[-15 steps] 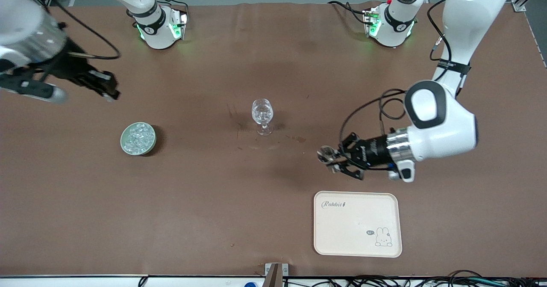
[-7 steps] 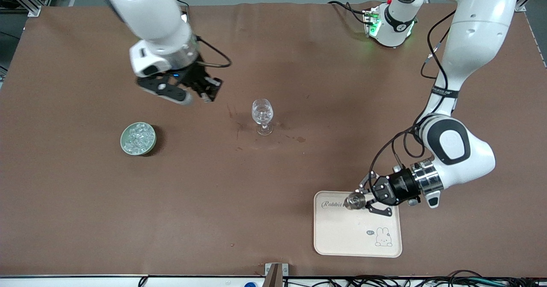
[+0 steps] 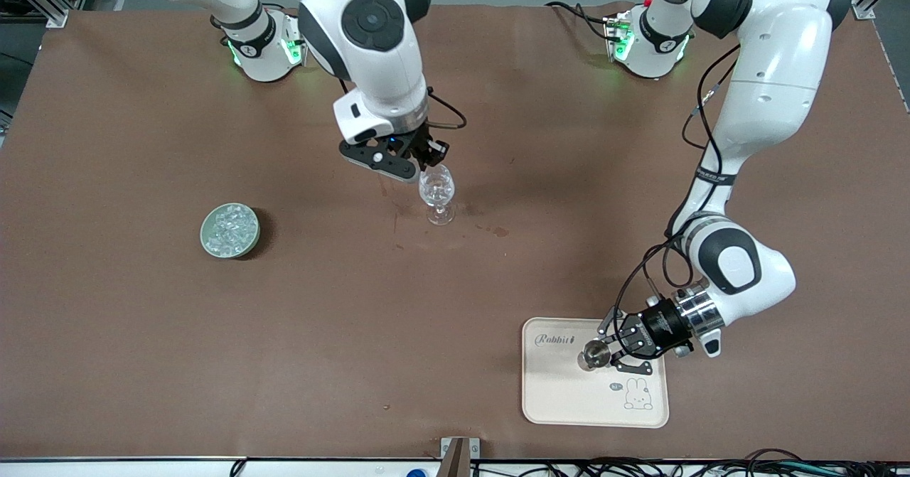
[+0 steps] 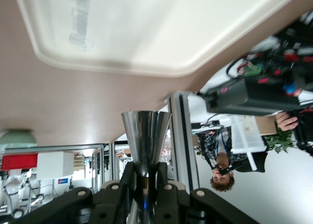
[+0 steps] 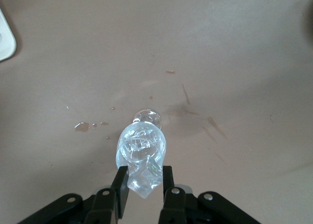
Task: Pour wine and add ice with both arms
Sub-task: 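Drop the ice cube into the glass while the left gripper lowers the jigger, then set the jigger upright on the white tray and open the left gripper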
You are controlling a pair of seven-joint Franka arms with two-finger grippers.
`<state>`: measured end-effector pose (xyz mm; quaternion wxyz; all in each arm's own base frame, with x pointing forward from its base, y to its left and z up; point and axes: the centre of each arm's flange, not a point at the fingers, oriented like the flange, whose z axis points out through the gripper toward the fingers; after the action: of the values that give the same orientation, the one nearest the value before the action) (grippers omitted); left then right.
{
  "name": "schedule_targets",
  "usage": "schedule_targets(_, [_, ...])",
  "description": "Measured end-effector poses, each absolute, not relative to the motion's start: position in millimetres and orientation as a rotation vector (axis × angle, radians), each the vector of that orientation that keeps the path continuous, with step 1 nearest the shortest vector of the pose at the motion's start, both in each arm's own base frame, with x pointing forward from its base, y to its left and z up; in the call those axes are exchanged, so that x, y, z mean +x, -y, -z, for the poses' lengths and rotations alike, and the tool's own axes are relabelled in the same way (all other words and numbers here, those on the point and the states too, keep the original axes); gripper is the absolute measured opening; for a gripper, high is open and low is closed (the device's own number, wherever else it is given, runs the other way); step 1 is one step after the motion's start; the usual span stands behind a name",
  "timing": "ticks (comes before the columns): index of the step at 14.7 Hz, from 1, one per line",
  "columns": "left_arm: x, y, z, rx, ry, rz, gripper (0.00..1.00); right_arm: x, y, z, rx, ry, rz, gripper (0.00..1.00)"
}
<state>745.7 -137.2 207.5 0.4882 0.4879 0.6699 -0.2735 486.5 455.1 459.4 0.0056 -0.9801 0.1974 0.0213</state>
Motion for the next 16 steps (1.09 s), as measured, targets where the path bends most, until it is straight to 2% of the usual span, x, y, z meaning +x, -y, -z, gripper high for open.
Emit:
schedule_targets(6, [748.7, 104.9, -145.5, 1.131, -1.657, 0.613, 0.21, 490.5, -464.9, -425.3, -3.09, -0.615, -0.081, 0.32])
schedule_targets(16, [749.5, 81.1, -136.6, 1.046, -1.685, 0.596, 0.21, 480.9, -481.4, -401.7, -3.117, -0.578, -0.095, 0.32])
